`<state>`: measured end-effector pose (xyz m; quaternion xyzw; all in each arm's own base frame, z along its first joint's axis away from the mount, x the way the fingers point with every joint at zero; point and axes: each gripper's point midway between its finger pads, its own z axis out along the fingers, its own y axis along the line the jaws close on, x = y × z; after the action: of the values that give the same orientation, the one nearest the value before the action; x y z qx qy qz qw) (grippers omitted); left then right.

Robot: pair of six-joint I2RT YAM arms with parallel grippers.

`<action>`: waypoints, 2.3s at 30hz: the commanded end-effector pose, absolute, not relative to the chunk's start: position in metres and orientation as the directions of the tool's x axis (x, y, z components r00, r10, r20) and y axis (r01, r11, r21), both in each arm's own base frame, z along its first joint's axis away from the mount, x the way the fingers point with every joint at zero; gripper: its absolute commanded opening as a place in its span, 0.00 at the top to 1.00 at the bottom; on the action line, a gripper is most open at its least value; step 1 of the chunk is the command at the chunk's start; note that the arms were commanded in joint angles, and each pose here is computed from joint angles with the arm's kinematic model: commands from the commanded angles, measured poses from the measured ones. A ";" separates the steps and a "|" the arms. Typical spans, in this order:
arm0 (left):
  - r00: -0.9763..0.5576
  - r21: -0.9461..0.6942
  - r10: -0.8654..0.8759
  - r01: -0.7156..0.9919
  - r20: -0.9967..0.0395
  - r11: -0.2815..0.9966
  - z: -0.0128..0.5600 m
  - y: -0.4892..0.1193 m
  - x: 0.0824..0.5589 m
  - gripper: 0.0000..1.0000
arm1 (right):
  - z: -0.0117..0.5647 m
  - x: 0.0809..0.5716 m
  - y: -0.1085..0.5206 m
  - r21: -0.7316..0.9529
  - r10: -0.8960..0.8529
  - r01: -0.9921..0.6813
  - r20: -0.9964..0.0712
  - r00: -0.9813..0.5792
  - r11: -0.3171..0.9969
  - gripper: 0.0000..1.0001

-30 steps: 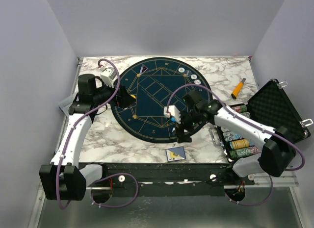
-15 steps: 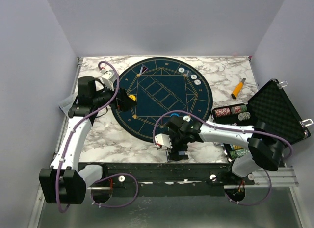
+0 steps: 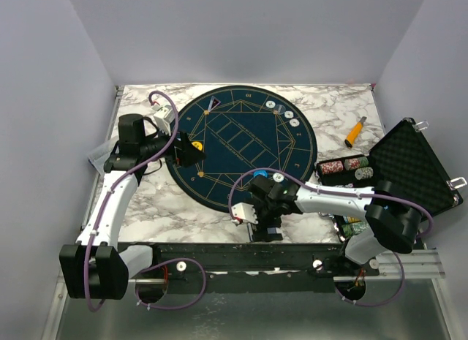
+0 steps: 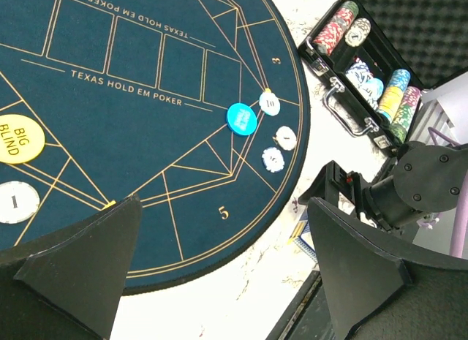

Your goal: Distribute texas hold em gaming equipment

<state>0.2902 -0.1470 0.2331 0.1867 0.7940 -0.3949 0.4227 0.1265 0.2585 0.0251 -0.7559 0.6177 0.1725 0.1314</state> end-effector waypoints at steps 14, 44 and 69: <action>-0.624 -0.533 -0.045 0.625 -0.780 0.570 0.226 -0.152 0.281 0.05 | 0.003 0.135 0.251 -0.043 -0.914 -0.987 -0.374 0.158 -0.153 0.26; -0.653 -0.493 0.110 0.661 -0.750 0.565 0.205 -0.143 0.225 0.25 | 0.092 0.182 0.261 -0.133 -0.808 -0.982 -0.589 -0.028 0.130 0.87; -0.806 -0.726 0.075 0.565 -0.587 0.392 0.225 -0.208 0.268 0.28 | 0.155 0.252 0.248 -0.142 -0.752 -0.977 -0.659 -0.026 0.158 0.91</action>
<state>0.2745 -0.1789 0.2140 0.1902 0.8214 -0.4735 0.2549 0.2511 0.2417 0.1380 -0.6057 0.7173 0.1718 0.2985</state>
